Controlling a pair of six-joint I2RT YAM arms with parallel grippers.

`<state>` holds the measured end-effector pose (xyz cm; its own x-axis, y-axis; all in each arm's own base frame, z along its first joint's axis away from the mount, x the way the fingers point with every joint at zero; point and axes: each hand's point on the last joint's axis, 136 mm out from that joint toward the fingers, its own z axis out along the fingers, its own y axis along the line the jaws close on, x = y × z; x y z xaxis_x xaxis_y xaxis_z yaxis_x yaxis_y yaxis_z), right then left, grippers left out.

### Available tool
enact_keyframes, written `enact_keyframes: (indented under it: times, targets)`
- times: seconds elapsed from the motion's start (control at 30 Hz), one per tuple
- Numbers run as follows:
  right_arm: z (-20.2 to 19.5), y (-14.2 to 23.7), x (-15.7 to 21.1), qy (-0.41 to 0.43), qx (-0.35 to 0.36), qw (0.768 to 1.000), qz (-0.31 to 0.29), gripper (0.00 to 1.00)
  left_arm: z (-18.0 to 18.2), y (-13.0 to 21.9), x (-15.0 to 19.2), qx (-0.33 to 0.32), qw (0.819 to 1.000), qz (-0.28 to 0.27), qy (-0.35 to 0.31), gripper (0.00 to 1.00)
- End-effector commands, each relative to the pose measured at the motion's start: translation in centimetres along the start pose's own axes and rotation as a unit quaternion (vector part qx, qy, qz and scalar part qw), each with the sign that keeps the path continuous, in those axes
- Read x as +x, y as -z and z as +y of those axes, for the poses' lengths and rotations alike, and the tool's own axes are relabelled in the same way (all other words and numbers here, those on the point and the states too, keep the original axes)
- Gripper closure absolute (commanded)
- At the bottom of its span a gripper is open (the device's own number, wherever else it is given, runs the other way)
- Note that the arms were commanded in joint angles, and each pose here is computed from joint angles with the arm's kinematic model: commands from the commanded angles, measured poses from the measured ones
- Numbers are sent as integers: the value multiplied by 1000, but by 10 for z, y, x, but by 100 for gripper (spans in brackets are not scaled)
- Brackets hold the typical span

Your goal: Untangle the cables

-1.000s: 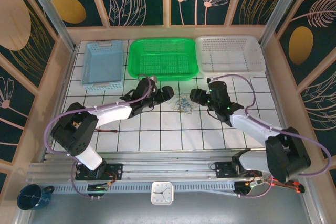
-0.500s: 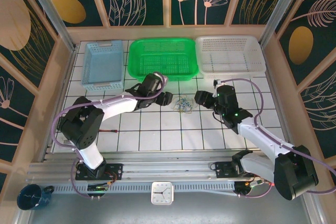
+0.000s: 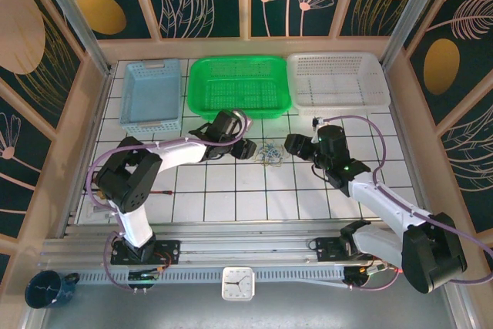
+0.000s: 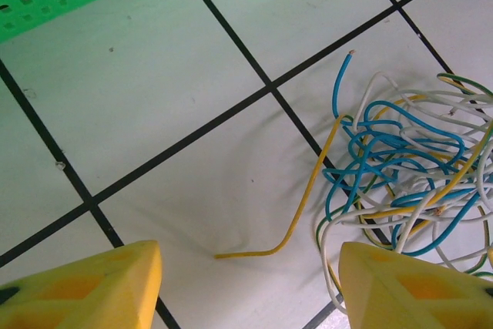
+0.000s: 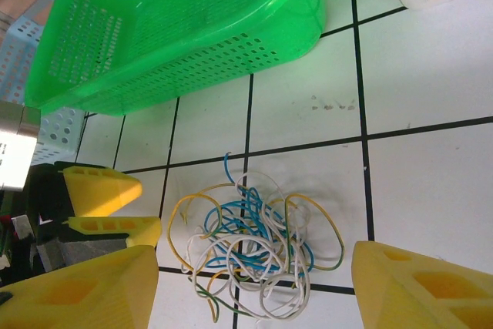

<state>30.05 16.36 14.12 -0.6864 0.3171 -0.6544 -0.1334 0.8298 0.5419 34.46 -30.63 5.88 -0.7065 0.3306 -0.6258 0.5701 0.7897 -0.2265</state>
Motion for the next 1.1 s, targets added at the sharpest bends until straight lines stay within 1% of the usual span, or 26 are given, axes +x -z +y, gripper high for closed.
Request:
enact_keyframes:
  times: [0.0, 0.47, 0.9, 1.07]
  targets:
    - [4, -1, -4, -3, -8, 1000, -2, 32, -6, -5, -9, 16, 1000, -9, -15, 40]
    - [3, -1, -2, -5, -6, 1000, 2, 32, -7, -20, -7, 25, 1000, -1, -15, 45]
    - [2, 2, -3, -7, -3, 1000, 0, 32, -2, -37, -7, 16, 1000, 4, -16, 56]
    - [1, 3, -2, -7, -2, 1000, 0, 32, 1, -42, -5, 11, 1000, 6, -21, 65]
